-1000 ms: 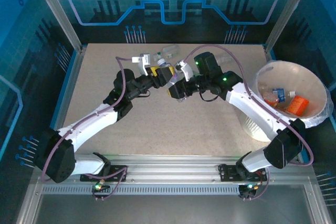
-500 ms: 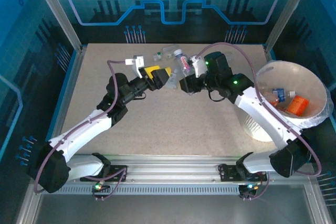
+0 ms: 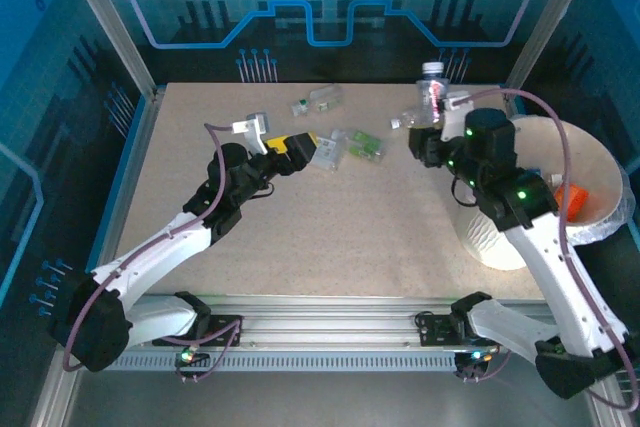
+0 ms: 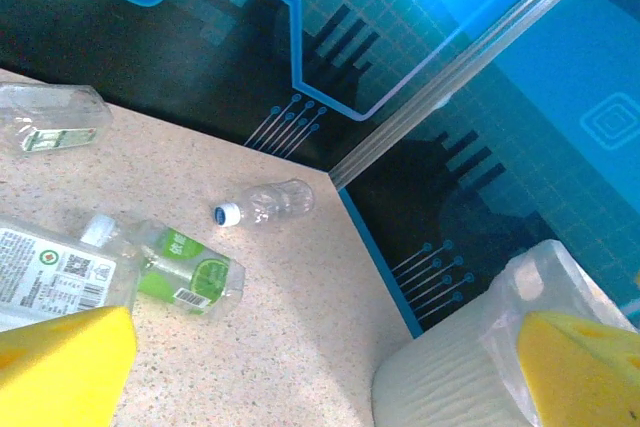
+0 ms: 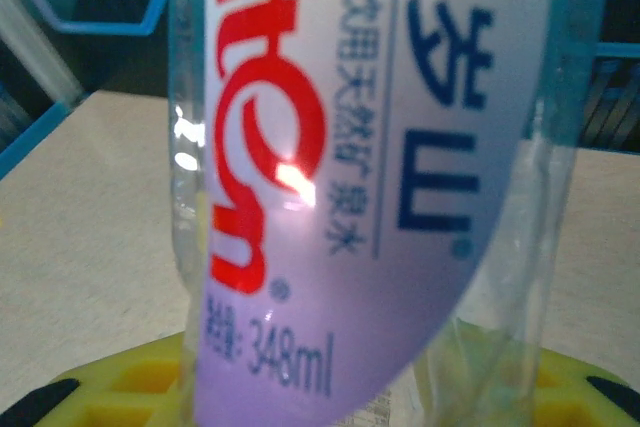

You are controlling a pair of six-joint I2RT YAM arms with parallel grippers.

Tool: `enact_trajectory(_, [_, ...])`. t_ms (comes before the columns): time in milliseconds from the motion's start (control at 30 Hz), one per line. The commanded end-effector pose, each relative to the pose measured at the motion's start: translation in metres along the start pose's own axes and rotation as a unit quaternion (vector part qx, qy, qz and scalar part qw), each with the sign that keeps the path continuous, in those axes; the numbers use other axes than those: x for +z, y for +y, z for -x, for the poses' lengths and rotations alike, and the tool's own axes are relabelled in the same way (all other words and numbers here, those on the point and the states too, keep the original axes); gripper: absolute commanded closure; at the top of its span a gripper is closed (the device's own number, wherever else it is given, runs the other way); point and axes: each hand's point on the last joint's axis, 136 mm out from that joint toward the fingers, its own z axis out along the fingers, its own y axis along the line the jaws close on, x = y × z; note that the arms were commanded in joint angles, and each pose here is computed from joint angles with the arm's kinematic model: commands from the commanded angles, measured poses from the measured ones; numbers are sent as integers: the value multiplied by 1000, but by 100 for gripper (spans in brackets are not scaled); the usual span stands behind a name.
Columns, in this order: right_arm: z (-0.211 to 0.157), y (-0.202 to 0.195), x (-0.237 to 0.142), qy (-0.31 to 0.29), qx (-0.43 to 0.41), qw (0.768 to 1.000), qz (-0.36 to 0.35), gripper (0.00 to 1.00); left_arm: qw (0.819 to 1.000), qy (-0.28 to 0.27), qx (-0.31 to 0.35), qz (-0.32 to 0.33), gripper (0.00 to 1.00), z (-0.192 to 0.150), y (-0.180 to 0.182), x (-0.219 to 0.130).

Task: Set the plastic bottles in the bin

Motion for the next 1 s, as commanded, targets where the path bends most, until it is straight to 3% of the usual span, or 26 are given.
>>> enact_trajectory(0, [-3, -47, -23, -15, 15, 994, -108, 66, 999, -9, -11, 29, 1, 1, 14, -5])
enact_trajectory(100, [-2, -75, -45, -43, 30, 984, -168, 67, 999, -3, -6, 34, 1, -2, 17, -4])
enact_trajectory(300, [-8, -112, -76, -108, 93, 965, -220, 66, 999, 9, -5, 30, 1, -6, 17, 0])
enact_trajectory(667, [-56, -183, -94, -71, 182, 914, -356, 63, 999, 24, -10, 43, 1, -12, 23, 4])
enact_trajectory(833, [-77, -195, -84, -38, 227, 903, -363, 55, 999, 28, -11, 46, 1, -12, 24, 6])
enact_trajectory(967, [-80, -193, -70, -18, 259, 907, -332, 35, 998, 32, -12, 46, 1, -12, 23, 8])
